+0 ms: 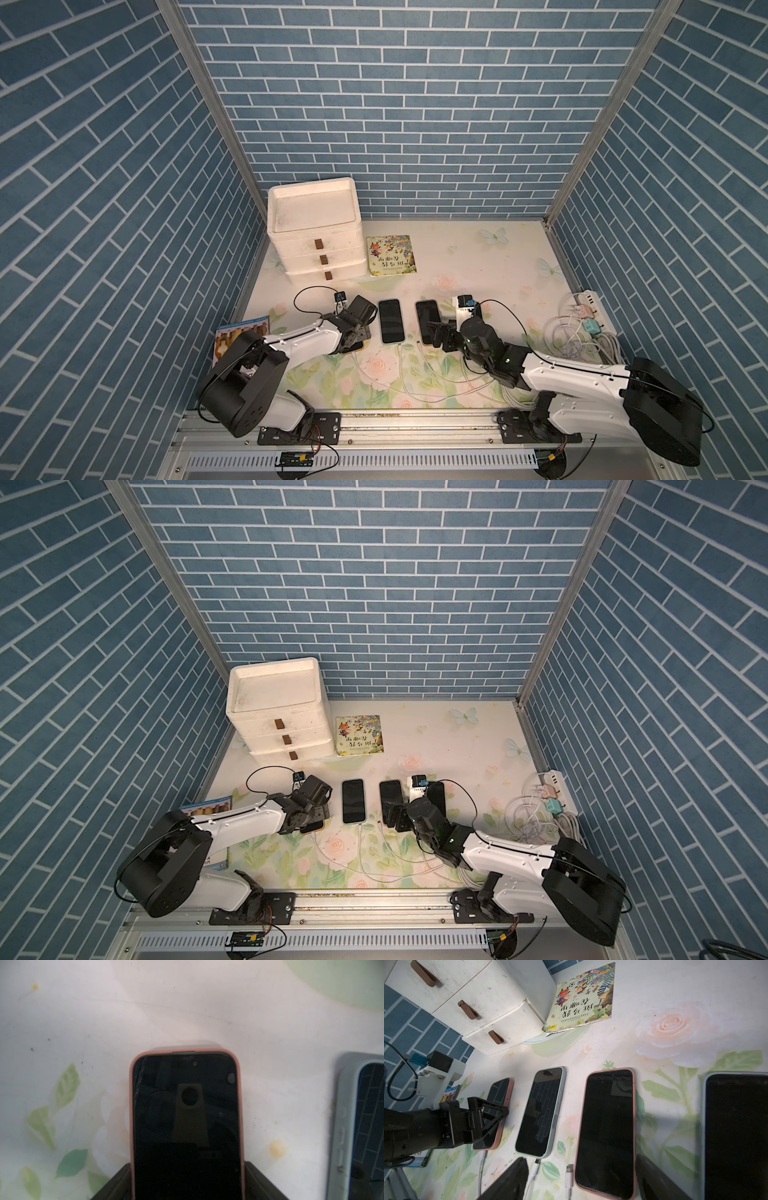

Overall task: Unplug the charging cable from the phone
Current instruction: Pick up the phone at the center of the board.

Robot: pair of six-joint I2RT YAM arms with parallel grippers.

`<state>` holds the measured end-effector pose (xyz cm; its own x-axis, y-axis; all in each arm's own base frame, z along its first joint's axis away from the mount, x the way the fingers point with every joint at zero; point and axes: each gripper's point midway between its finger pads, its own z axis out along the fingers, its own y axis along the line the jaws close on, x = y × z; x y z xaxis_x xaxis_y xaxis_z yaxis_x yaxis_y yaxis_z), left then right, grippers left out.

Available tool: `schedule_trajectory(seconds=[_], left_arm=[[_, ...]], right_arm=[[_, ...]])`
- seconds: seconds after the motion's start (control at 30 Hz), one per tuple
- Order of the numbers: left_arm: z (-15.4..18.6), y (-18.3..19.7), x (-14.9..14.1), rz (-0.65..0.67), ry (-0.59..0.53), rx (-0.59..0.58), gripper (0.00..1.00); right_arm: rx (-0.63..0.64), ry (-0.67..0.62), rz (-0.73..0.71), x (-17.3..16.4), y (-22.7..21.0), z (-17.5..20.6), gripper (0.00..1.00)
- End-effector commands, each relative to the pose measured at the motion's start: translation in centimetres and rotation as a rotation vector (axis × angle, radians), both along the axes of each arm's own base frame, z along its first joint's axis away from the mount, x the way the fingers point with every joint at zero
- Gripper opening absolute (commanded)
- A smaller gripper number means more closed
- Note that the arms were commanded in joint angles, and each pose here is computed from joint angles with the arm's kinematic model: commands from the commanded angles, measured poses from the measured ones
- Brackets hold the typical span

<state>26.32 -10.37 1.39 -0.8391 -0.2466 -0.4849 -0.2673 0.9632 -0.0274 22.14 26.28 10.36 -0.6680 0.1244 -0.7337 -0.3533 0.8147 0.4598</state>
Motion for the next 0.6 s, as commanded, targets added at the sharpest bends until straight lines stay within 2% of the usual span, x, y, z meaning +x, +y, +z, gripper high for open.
schedule_trajectory(seconds=[0.0,0.13,0.3,0.47,0.5,0.57], left_arm=[[-3.4,1.1,-3.1,0.005,0.144,0.018,0.78],[-3.0,1.0,-2.8,0.010,0.122,0.007,0.66],[-1.6,0.4,-1.7,0.019,0.060,-0.030,0.34],[-0.2,-0.4,-0.3,0.027,-0.009,-0.066,0.05],[0.1,-0.4,0.0,0.030,-0.021,-0.065,0.00],[0.6,-0.4,0.3,0.031,-0.037,-0.057,0.00]], right_arm=[[0.010,-0.037,0.013,0.4,0.5,1.2,0.85],[0.008,-0.034,0.017,0.4,0.6,1.1,0.85],[0.010,-0.020,0.035,0.3,1.1,0.4,0.85],[0.016,-0.027,0.106,-0.6,3.7,0.6,0.85],[0.012,-0.033,0.117,-0.8,4.3,0.8,0.85],[0.007,-0.044,0.148,-1.5,5.7,0.8,0.85]])
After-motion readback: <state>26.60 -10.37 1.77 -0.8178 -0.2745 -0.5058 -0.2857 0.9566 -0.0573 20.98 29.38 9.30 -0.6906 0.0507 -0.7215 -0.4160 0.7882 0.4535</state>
